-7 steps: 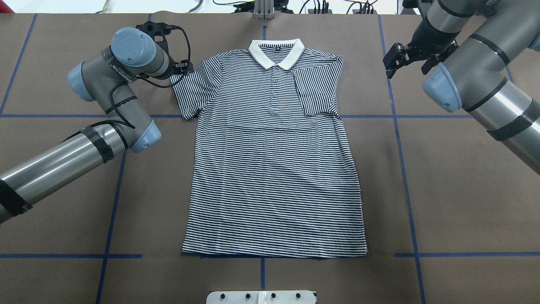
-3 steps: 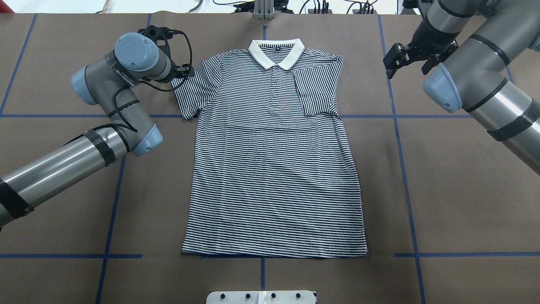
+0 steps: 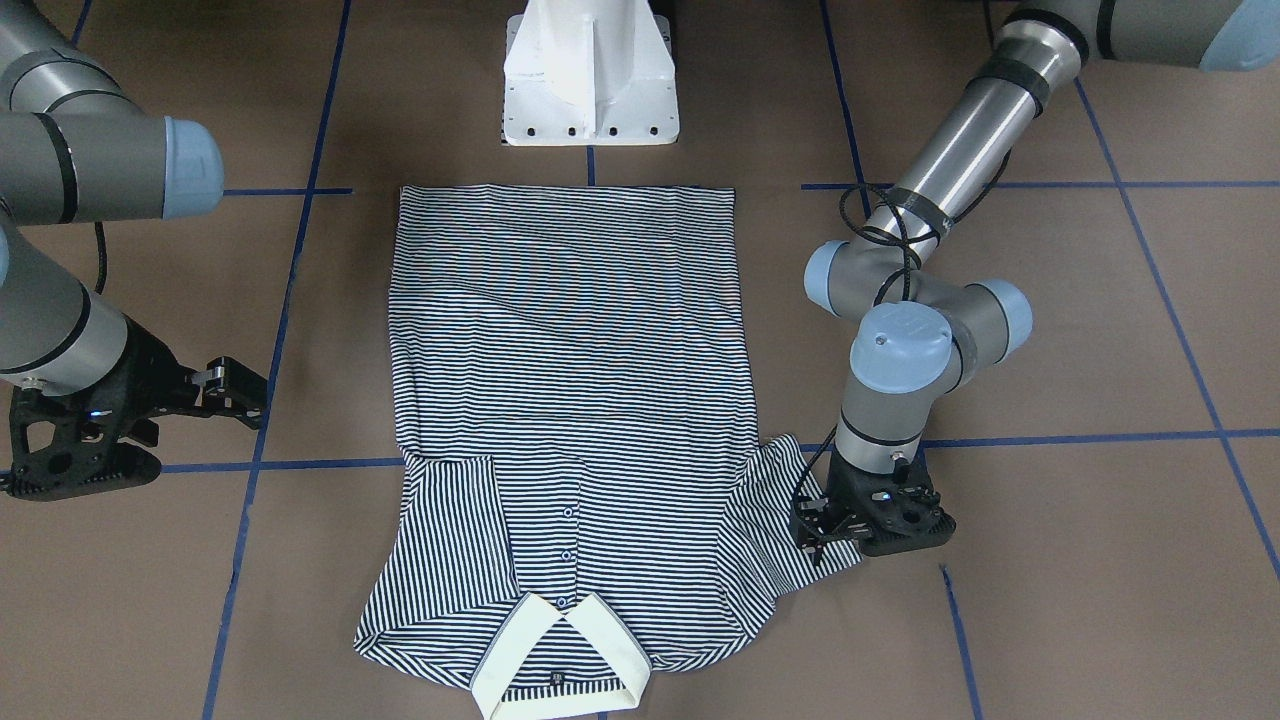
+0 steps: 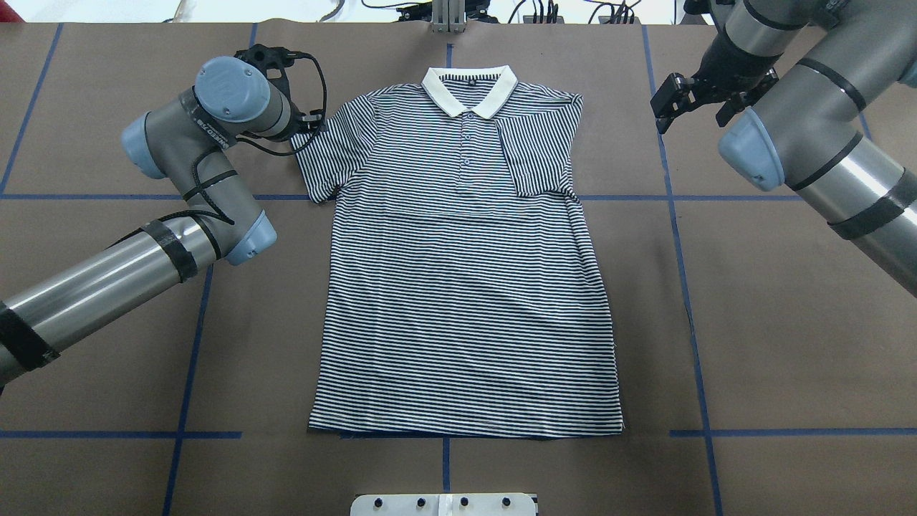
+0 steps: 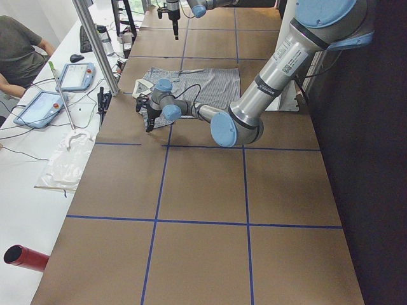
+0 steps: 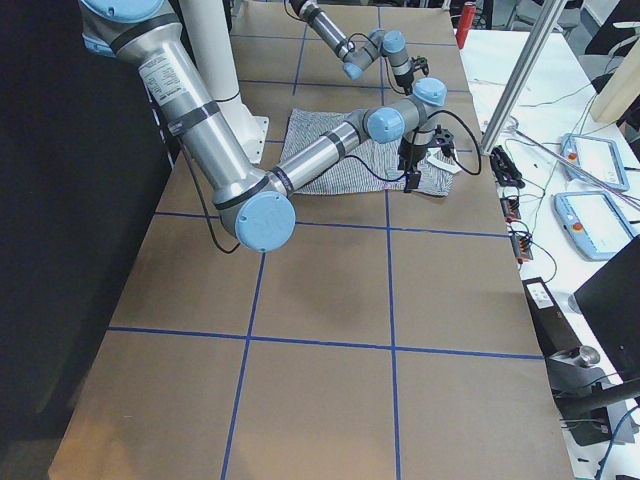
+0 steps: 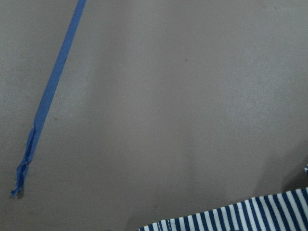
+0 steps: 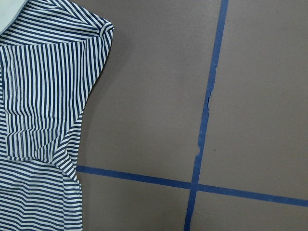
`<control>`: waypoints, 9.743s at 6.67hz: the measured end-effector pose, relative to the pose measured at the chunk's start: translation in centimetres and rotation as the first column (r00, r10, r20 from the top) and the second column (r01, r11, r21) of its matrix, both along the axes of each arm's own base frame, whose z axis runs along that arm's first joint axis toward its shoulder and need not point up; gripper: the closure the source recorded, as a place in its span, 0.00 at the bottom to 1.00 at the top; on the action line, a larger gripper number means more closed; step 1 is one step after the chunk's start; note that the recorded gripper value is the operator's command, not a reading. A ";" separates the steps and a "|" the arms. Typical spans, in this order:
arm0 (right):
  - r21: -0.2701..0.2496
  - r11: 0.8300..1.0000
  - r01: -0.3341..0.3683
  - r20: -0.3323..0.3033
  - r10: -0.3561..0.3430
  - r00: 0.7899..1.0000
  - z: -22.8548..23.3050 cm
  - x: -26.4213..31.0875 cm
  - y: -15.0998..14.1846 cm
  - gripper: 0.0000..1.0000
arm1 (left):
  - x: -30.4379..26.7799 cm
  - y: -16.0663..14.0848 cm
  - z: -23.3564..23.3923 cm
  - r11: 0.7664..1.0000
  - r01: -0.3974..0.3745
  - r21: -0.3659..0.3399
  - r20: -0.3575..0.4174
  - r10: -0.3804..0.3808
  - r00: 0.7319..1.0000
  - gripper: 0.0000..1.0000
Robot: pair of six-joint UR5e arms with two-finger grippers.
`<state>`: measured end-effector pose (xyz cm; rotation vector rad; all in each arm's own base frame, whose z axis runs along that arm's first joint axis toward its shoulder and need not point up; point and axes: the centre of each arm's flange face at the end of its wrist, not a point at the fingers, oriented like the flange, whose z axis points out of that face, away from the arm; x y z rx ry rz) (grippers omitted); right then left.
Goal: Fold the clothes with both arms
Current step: 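Move the left gripper toward the sleeve nearest it while the right gripper waits, then grasp the sleeve with the left gripper and fold it inward over the shirt, then move both grippers to the hem corners nearest the robot, then grasp the hem corners with both grippers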
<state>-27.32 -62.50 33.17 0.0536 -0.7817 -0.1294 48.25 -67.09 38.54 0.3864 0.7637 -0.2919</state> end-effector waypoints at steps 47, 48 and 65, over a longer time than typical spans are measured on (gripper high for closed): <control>-0.238 0.936 -0.259 0.107 0.290 0.951 2.0 -16.5 39.8 1.00 | -3.9 35.9 -14.8 0.929 -0.112 -0.353 -0.268 0.014 0.963 0.02; -0.238 0.936 -0.260 0.113 0.293 0.950 1.7 -16.3 39.7 1.00 | -1.3 40.5 -13.5 0.901 -0.083 -0.426 -0.224 -0.016 0.974 0.03; -0.239 0.935 -0.263 0.138 0.301 0.943 0.5 -15.5 39.3 1.00 | 6.1 44.4 -7.7 0.871 0.043 -0.489 -0.043 -0.074 0.996 0.78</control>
